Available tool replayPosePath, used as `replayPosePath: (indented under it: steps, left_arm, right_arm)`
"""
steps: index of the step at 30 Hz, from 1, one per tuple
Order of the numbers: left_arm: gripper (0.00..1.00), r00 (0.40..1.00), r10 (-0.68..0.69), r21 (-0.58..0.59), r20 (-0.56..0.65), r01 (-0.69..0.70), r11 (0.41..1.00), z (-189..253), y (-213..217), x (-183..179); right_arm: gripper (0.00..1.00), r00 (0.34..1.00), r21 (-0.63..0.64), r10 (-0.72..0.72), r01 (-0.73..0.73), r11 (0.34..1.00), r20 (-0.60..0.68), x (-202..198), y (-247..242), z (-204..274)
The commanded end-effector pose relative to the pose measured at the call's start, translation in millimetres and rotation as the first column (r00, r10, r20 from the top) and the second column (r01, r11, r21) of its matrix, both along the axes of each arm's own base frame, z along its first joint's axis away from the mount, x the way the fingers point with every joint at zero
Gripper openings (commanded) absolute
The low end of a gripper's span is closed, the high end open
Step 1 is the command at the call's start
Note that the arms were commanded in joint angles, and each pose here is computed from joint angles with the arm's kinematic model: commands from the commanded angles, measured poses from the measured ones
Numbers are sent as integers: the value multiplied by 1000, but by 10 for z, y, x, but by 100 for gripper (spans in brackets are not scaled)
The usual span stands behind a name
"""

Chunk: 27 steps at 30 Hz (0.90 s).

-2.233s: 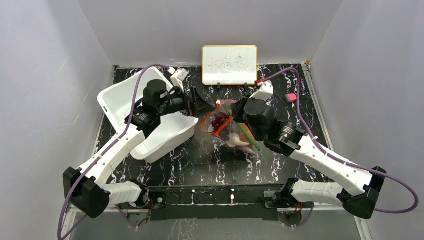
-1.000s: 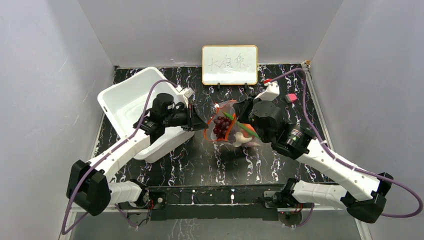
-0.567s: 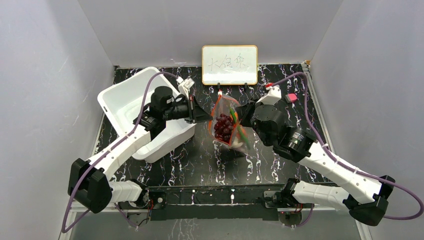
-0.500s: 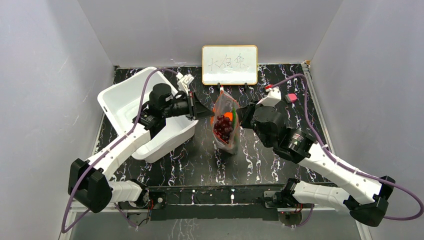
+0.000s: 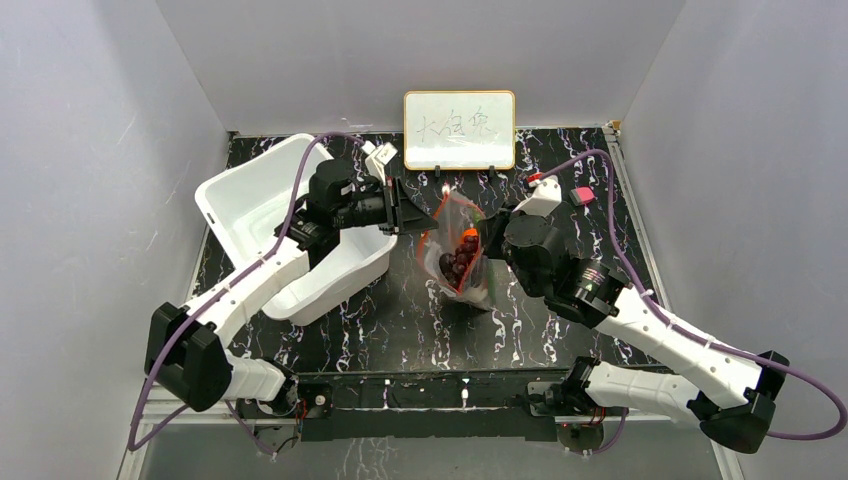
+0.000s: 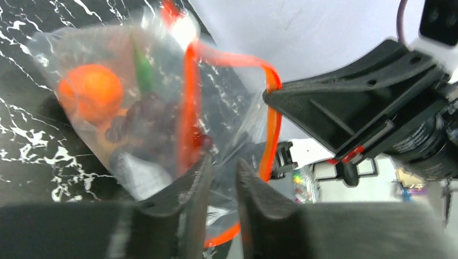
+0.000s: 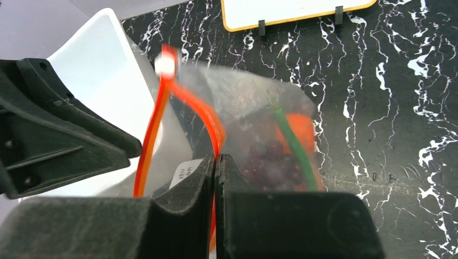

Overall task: Place the food in the zip-top bag and seal the zipper
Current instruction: Adjust the bin at the center of the board.

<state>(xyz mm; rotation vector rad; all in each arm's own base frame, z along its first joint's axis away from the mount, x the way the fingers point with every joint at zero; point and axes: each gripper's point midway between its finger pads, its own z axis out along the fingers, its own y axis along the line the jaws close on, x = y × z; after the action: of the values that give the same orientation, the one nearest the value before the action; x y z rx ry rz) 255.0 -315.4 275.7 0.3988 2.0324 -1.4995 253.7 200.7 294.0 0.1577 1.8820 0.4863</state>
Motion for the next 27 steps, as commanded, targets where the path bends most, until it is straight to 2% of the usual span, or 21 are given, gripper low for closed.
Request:
replayPosePath:
  steps: [1,4,8,12,19,23,27]
  left_arm:
    - [37,993,54,33,101,-57,998,292,83,58]
    - [62,980,140,144,144,-161,976,265,261,158]
    - [98,930,298,277,217,-351,894,236,597,353]
    - [98,857,422,393,296,-512,764,137,1007,462]
    - [98,705,564,540,429,-701,465,-158,1810,441]
    - [98,674,577,584,461,-721,374,-248,2052,428]
    - [94,609,659,608,441,-743,279,-372,2270,440]
  right_arm:
    - [0,995,33,-49,46,998,90,97,-60,292]
    - [0,993,34,-48,45,998,108,92,-83,377]
    - [0,993,37,-38,34,999,114,64,-97,411]
    - [0,992,10,-78,77,997,99,23,-252,351]
    - [0,981,20,-153,151,988,117,-18,-480,389]
    - [0,982,19,-146,145,989,116,28,-407,326]
    - [0,985,-4,-138,139,990,104,38,-380,273]
